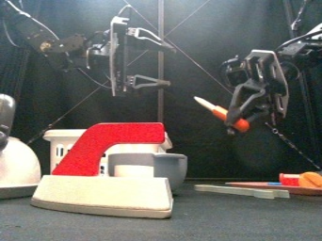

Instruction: Place screwdriver next to wrench

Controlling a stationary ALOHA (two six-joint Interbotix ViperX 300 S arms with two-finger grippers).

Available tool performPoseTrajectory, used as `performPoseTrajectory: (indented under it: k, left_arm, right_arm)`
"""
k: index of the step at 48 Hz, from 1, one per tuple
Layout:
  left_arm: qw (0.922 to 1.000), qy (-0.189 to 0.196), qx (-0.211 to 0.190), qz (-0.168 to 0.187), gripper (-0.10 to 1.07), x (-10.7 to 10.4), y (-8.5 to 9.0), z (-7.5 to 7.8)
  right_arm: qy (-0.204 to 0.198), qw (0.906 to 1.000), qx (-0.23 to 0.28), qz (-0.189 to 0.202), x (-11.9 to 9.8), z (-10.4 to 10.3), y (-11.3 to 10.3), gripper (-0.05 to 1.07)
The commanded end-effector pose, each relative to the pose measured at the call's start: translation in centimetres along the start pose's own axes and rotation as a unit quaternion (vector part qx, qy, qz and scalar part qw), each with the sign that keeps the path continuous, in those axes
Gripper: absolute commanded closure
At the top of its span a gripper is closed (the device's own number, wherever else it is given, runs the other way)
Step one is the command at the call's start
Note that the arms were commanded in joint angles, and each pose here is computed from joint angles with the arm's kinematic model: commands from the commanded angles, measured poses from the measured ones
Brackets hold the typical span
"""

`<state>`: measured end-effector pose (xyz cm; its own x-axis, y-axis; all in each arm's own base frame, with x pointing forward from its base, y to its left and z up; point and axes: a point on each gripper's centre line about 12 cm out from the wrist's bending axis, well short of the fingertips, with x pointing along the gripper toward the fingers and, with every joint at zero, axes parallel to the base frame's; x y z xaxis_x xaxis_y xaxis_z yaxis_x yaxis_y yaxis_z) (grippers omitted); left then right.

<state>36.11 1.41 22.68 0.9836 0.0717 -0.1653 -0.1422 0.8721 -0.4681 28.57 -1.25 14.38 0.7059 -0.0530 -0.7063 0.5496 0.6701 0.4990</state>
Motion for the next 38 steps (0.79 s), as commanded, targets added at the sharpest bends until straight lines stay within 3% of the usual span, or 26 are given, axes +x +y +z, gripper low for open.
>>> performPoseTrajectory:
  k: [1, 10, 16, 26, 38]
  left_arm:
    - [0.9991, 0.040, 0.001, 0.015, -0.05, -0.8, -0.2, 0.3]
    - [0.9955, 0.089, 0.008, 0.032, -0.05, -1.6, 0.0, -0.4]
    - [0.9953, 0.091, 0.012, 0.030, -0.05, -1.6, -0.2, -0.4]
    - [0.9952, 0.091, 0.011, 0.032, -0.05, -1.6, -0.1, -0.4]
    - [0.9951, 0.093, 0.012, 0.032, -0.05, -1.6, -0.1, -0.5]
  right_arm:
    - [0.004, 0.9999, 0.005, -0.008, 0.8, 0.2, 0.2, 0.62]
    - [0.020, 0.9992, 0.016, -0.030, 2.2, -0.2, -0.1, 0.62]
    - [0.026, 0.9987, 0.024, -0.037, 2.4, -0.5, 0.1, 0.62]
    - [0.039, 0.9936, 0.058, -0.088, 2.0, -1.6, -0.4, 0.62]
    - [0.049, 0.9896, 0.061, -0.121, 1.6, -2.3, 0.6, 0.62]
